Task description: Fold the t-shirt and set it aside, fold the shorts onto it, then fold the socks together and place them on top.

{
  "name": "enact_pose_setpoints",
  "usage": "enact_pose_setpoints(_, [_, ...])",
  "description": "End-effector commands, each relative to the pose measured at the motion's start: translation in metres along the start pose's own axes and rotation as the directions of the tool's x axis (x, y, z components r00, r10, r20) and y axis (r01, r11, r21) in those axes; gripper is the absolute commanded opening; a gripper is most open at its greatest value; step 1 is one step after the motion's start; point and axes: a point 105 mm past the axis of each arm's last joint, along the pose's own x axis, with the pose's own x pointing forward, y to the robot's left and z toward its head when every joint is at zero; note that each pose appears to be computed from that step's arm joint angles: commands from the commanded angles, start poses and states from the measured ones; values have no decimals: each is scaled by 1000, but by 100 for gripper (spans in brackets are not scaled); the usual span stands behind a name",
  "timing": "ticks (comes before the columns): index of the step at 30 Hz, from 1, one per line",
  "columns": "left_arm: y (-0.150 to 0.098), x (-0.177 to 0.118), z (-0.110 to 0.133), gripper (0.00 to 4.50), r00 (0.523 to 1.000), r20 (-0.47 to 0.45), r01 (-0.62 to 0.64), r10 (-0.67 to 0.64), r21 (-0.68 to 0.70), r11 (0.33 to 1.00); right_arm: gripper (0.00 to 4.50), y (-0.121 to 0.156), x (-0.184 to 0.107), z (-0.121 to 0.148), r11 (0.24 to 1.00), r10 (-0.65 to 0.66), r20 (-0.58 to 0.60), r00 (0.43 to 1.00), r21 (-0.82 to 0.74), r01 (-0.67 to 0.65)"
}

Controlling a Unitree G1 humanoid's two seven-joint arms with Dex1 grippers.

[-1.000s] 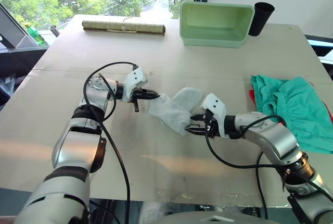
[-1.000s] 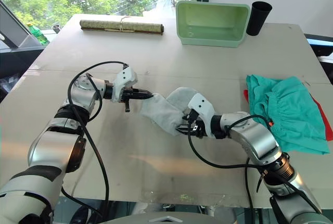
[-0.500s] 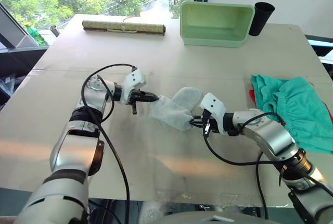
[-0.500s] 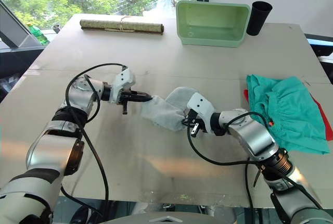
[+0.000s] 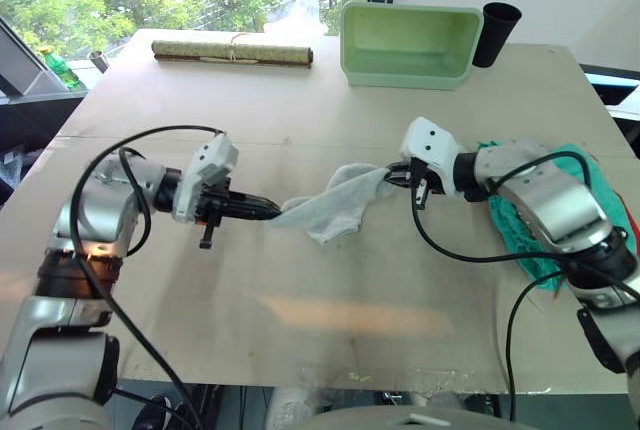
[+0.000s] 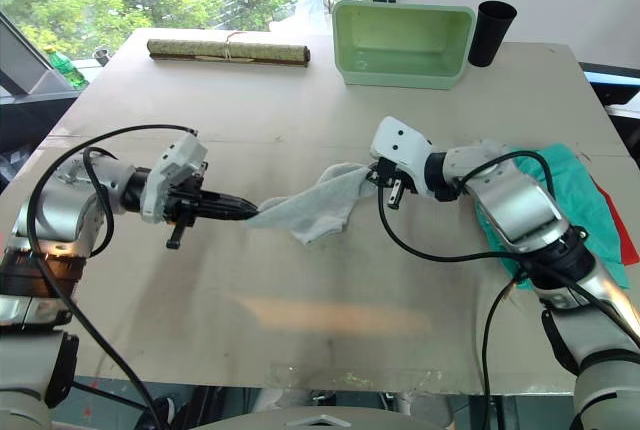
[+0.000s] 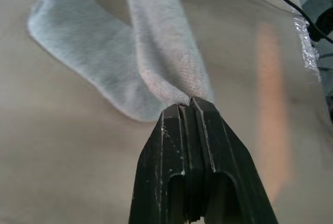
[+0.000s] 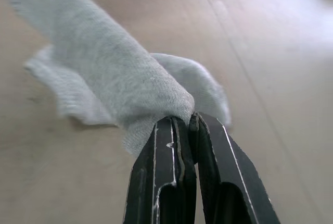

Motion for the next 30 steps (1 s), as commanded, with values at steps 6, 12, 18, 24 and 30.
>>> enact_pose_setpoints(6, [-23, 21, 10, 0, 991, 104, -76, 80, -43, 996, 2, -25, 31, 22, 985, -62, 76, 995, -158, 73])
enact_pose_setpoints(12, [-22, 43, -6, 0, 977, 122, -158, 173, -127, 979, 2, -23, 61, 15, 988, -33, 88, 996, -149, 45])
enact_pose_setpoints(18, [-10, 61, -28, 0, 955, 96, -258, 281, -201, 945, 2, -15, 85, -21, 994, 10, -13, 1000, -106, -11])
enact_pose_setpoints(24, [1, 60, -70, 0, 923, -93, -383, 372, -190, 904, 2, -17, 73, -63, 999, 35, -160, 986, -14, -37])
enact_pose_setpoints(30, [28, 35, -77, 0, 862, -162, -492, 479, -46, 869, 2, 3, 45, -69, 993, 118, -152, 981, 48, -112])
